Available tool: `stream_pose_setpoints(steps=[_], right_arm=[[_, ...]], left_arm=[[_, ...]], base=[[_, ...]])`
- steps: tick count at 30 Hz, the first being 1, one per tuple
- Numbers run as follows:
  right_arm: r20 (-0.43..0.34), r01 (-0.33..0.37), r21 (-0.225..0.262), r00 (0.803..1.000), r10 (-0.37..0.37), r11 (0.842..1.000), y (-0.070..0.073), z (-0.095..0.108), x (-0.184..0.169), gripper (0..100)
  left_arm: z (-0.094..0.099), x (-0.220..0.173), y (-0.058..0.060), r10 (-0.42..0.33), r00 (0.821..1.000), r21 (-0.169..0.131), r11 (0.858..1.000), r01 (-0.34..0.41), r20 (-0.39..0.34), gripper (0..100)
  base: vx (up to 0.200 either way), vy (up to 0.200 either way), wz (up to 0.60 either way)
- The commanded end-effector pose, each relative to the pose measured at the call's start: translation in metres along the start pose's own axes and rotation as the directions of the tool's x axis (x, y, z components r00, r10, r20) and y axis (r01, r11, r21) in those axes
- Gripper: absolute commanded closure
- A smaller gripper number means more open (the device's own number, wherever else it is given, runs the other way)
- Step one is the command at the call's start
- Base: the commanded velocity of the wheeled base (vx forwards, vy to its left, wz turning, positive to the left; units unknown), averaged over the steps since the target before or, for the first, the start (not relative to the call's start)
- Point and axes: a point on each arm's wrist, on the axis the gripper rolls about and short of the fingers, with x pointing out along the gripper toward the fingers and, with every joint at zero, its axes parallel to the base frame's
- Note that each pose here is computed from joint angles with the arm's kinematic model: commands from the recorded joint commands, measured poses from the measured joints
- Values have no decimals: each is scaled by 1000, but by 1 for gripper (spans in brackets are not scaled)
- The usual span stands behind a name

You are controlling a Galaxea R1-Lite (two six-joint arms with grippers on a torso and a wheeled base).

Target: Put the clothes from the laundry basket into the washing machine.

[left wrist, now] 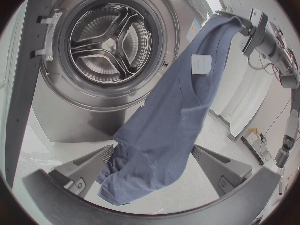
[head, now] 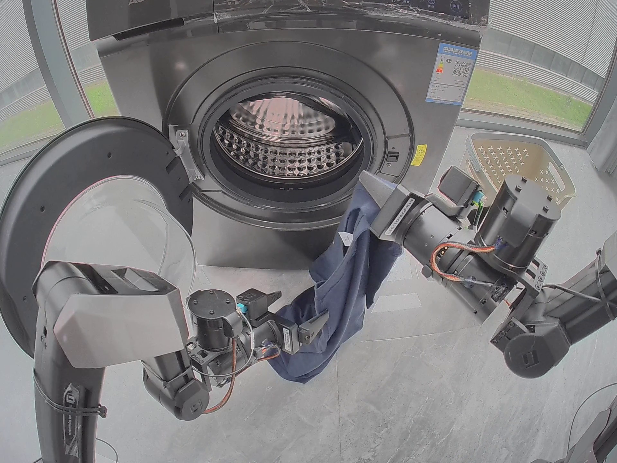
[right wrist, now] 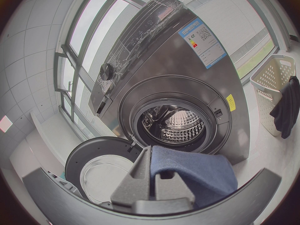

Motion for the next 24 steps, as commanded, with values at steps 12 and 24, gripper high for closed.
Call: stream_pose_setpoints(steps=[12,24], right_arm=[[10,-4,1,1000,4,1000,1,1,3,100],[2,0,-1,1000,0,1000,0,-2,3,100]], left_arm=[[-5,21,-2,-20,999,2,1000,20,36,0],[-2,37,2,-19,996,4,1000,19,87,100]], base=[[0,0,0],[0,0,0]])
